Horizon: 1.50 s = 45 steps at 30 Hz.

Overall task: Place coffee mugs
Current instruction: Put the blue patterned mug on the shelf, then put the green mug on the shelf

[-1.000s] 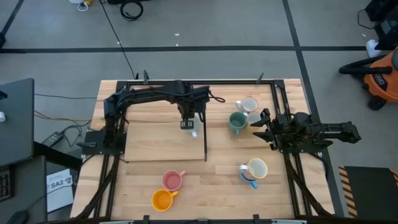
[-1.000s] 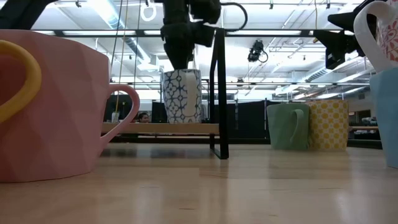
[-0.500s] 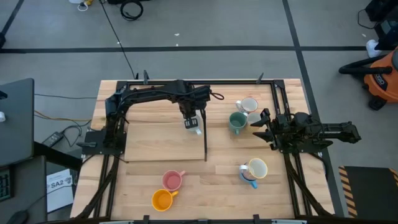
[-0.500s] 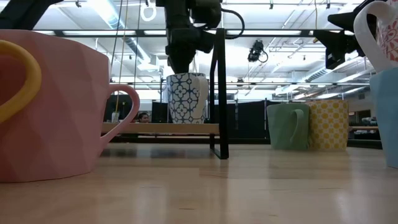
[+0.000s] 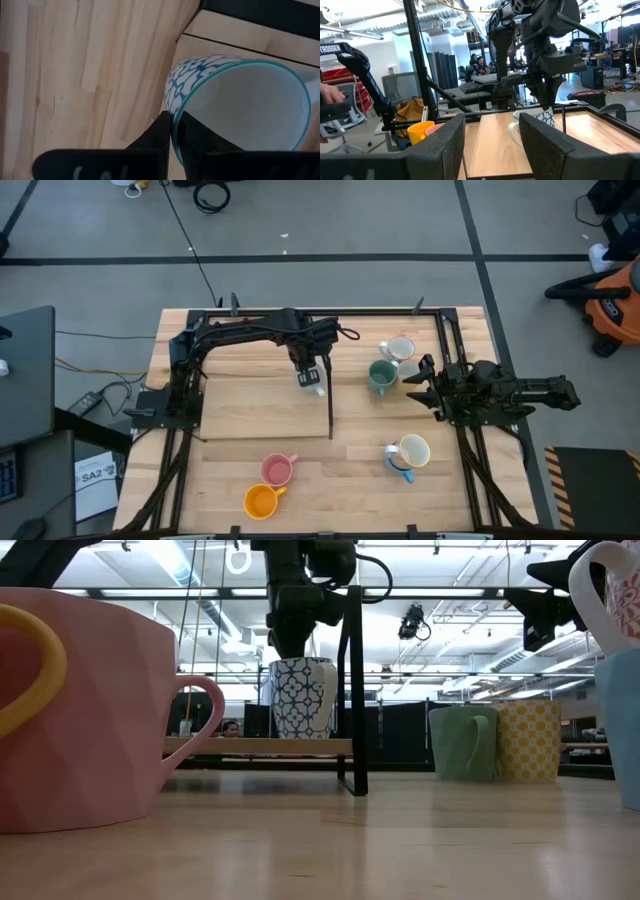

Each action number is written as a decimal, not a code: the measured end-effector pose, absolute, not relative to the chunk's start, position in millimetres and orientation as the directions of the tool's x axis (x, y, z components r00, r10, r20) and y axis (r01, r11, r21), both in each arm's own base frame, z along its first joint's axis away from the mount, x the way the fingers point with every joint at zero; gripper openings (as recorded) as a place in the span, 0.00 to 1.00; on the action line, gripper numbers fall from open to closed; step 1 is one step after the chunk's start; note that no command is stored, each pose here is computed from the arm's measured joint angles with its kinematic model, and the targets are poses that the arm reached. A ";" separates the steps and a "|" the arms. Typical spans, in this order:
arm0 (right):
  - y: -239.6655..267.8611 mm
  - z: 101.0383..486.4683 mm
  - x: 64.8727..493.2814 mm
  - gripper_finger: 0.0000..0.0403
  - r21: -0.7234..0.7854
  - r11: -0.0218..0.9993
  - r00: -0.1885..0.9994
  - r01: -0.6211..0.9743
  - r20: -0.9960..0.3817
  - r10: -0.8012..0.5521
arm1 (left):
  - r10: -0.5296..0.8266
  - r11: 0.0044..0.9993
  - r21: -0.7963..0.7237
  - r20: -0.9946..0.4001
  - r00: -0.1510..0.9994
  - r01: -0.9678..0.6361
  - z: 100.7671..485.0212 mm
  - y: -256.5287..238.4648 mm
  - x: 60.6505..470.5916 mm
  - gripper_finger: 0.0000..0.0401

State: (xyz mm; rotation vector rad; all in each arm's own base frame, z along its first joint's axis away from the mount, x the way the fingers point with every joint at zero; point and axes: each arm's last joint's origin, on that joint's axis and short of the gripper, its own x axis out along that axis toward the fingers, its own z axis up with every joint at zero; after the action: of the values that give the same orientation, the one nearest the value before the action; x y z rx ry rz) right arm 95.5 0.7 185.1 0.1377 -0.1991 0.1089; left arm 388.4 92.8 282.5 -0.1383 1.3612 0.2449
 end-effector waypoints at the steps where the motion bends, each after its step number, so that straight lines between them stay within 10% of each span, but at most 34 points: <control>1: 0.7 185.1 95.5 0.48 0.125 0.985 0.974 -0.121 0.204 0.094 | 0.093 0.966 0.044 -0.978 0.188 -0.254 282.5 92.8 388.4 0.08; 45: 0.7 185.2 95.4 0.48 0.128 0.984 0.974 -0.123 0.205 0.095 | 0.093 0.967 0.045 -0.979 0.184 -0.250 286.2 92.0 385.2 0.35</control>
State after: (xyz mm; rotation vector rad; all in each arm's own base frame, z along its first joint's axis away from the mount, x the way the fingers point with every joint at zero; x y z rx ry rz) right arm 95.4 0.7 185.2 0.1410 -0.1993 0.1099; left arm 385.2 92.0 286.2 -0.1361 1.3656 0.2428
